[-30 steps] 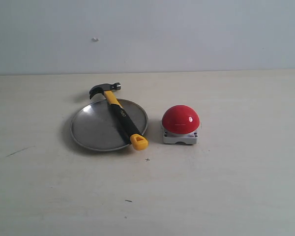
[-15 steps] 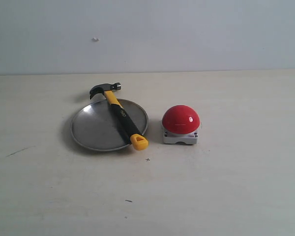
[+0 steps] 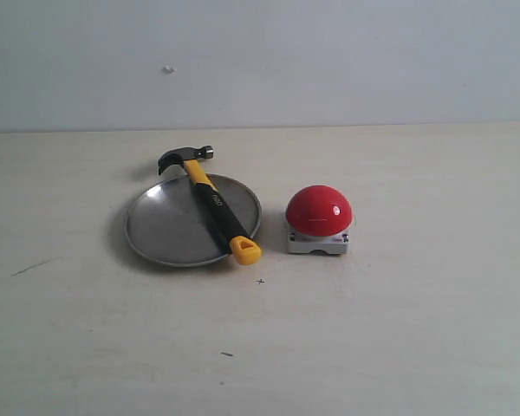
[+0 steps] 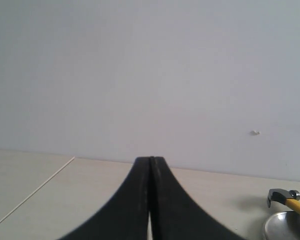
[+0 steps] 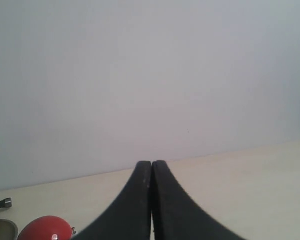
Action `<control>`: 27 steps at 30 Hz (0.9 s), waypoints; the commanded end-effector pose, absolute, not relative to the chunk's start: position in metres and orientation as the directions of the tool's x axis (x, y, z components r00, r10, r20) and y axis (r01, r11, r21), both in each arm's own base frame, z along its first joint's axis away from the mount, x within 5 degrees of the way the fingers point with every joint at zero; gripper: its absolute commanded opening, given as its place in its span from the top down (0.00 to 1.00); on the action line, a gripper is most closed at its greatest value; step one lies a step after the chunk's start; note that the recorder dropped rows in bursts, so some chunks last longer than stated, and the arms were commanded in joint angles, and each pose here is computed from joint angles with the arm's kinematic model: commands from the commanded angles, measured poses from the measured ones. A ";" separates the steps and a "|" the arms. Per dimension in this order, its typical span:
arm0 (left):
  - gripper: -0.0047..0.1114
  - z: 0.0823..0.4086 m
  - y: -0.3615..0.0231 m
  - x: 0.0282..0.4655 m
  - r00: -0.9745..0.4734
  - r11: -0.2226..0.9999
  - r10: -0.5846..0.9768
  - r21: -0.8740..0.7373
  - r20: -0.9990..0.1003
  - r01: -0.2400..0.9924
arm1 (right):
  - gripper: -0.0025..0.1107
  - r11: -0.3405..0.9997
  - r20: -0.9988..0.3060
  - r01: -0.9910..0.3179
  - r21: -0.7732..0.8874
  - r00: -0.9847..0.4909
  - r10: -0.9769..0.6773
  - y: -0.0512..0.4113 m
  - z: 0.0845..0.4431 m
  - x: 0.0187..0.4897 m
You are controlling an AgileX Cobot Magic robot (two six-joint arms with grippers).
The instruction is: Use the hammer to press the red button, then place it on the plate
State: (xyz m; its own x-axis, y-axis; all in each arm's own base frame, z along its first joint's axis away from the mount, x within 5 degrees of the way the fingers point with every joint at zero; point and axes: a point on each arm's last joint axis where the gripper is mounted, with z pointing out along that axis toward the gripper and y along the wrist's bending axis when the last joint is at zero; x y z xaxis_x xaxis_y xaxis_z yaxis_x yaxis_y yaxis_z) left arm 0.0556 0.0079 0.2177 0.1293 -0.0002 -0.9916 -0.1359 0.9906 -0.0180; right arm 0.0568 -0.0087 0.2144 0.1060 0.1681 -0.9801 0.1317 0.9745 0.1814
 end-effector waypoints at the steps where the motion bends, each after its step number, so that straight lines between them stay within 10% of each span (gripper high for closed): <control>1: 0.96 0.218 0.008 0.055 0.137 0.990 0.000 -0.019 -0.991 -0.140 | 0.98 0.979 -0.987 0.139 0.148 0.076 0.138 -0.009 0.211 0.057; 21: 0.96 0.218 0.008 0.055 0.137 0.990 0.000 -0.019 -0.991 -0.140 | 0.98 0.979 -0.992 0.182 0.088 -0.073 0.103 -0.011 0.197 0.055; 27: 0.96 0.218 0.008 0.055 0.137 0.990 0.000 -0.019 -0.991 -0.140 | 0.98 0.989 -0.911 0.057 0.137 0.400 0.103 -0.004 0.260 0.045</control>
State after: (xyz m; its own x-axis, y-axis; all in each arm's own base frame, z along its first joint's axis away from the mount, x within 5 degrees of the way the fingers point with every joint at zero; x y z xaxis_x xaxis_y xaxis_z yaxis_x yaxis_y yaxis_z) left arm 0.0556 0.0079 0.2177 0.1293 -0.0002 -0.9916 -0.1359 0.9906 -0.0180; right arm 0.0533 -0.0060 0.2312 0.2483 0.1142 -0.9619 0.0886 0.9862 0.1400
